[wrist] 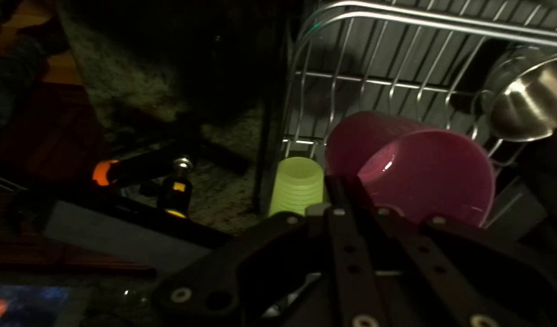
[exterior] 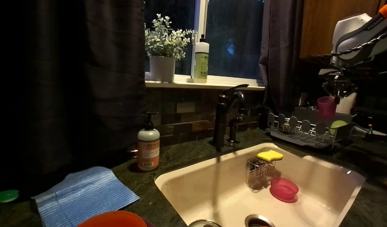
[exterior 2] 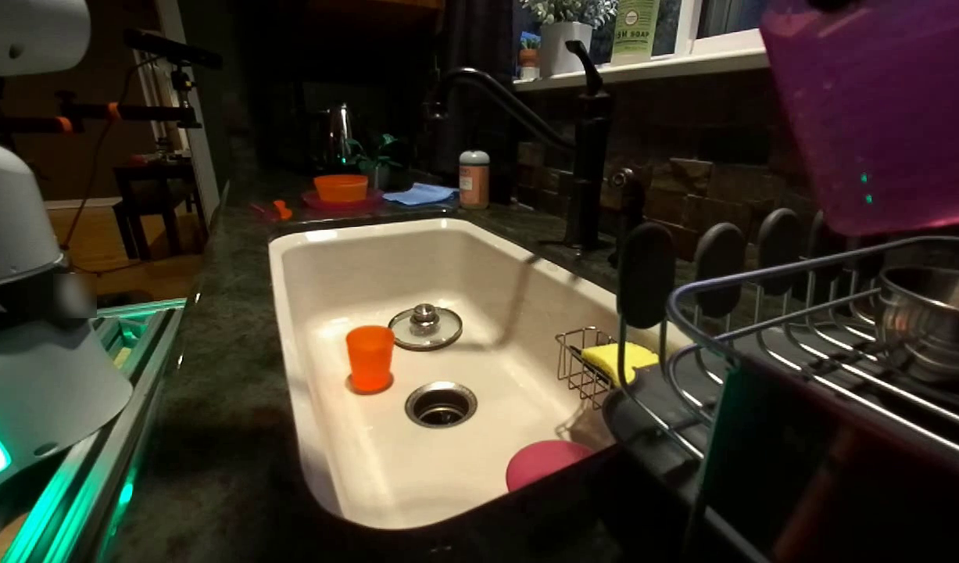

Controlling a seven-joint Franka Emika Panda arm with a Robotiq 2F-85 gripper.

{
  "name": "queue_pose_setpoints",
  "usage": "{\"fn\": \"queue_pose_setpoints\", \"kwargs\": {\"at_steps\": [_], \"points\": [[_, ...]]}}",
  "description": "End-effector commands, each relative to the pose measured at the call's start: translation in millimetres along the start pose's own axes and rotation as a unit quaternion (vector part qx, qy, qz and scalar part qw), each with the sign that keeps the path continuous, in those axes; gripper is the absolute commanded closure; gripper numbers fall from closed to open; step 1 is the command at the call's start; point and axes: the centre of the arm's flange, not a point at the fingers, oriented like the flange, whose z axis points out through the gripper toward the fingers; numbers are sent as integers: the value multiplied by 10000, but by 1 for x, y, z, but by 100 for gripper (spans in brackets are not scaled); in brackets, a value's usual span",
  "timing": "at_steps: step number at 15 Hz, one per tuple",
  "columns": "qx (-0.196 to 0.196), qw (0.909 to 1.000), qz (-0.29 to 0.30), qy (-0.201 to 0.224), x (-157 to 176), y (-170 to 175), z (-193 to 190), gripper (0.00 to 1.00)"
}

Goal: Put the cup on the plate rack

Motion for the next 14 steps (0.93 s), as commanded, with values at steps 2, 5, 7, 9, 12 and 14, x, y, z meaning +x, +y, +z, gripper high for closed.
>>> {"fn": "queue_pose_setpoints", "kwargs": {"at_steps": [2, 5, 7, 9, 12, 14], "points": [[-395, 9990, 204, -37, 13, -5, 28, 99], [-272, 9994, 57, -211, 5, -13, 51, 71], [-205, 9993, -84, -303, -5, -17, 58, 65], [5, 9993, -273, -239, -16, -23, 44, 50], [405, 9962, -759, -139, -31, -29, 10, 27], [634, 9886, -1305, -402, -43, -30, -12, 11]]}}
